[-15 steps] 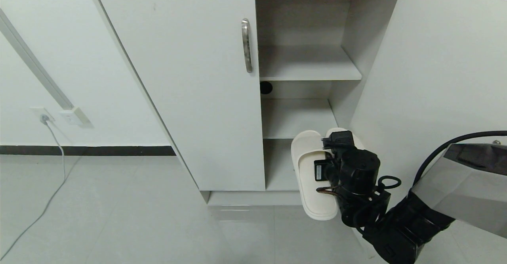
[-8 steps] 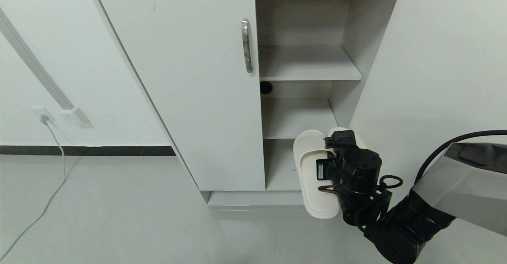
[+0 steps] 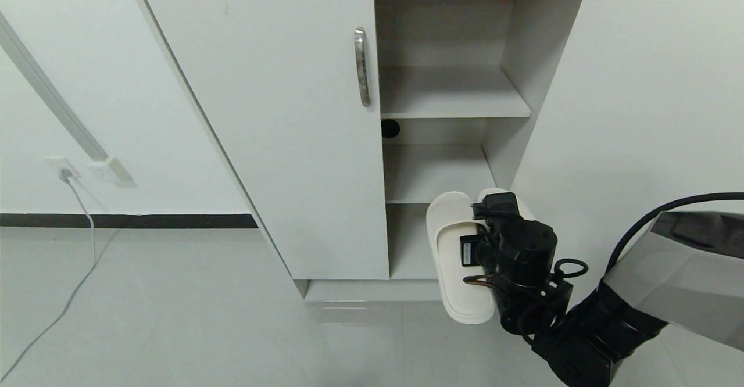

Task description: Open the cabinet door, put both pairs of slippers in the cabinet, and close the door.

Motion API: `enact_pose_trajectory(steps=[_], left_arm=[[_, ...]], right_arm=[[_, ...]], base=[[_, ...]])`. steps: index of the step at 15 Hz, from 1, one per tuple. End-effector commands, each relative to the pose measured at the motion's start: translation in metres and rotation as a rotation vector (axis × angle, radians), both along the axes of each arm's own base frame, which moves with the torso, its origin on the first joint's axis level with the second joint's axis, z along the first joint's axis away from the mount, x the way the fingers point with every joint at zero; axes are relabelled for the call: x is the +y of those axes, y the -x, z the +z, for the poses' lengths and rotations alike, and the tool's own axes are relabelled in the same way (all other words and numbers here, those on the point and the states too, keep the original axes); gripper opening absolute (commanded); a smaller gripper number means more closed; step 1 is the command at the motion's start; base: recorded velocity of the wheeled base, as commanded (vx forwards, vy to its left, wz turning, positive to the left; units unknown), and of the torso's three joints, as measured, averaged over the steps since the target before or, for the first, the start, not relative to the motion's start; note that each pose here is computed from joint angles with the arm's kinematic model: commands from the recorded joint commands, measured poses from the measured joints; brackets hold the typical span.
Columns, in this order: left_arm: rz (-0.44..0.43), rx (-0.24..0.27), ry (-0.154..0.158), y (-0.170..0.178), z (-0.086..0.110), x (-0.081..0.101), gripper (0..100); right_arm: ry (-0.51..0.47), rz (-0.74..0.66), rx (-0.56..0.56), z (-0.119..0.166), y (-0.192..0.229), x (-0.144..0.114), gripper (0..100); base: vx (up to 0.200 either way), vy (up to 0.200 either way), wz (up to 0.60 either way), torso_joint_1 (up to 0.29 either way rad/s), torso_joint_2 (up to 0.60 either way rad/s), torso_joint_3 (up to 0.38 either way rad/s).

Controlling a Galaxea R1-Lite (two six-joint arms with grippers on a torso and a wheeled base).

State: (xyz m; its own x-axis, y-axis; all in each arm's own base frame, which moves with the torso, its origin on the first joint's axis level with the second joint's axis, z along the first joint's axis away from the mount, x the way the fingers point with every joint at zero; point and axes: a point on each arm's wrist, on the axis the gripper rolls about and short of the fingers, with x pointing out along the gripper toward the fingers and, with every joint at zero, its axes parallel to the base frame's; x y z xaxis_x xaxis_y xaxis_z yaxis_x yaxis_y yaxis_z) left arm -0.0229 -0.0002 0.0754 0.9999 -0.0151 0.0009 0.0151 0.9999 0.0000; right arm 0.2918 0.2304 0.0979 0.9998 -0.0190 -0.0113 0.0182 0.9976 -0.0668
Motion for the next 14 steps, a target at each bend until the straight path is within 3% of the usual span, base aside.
enact_pose_trajectory(steps=[1, 8, 14], left_arm=[[0.000, 0.002, 0.000, 0.000, 0.000, 0.000, 0], [0.000, 0.001, -0.005, 0.000, 0.000, 0.000, 0], [0.000, 0.001, -0.005, 0.000, 0.000, 0.000, 0]], right_arm=[[-0.012, 0.024, -0.015, 0.005, 0.004, 0.007, 0], [-0.042, 0.042, -0.005, 0.008, -0.022, 0.038, 0], [-0.052, 0.062, 0.048, 0.000, -0.021, 0.040, 0]], base=[[0.000, 0.000, 0.00, 0.000, 0.00, 0.000], [0.000, 0.000, 0.00, 0.000, 0.00, 0.000], [0.000, 0.000, 0.00, 0.000, 0.00, 0.000]])
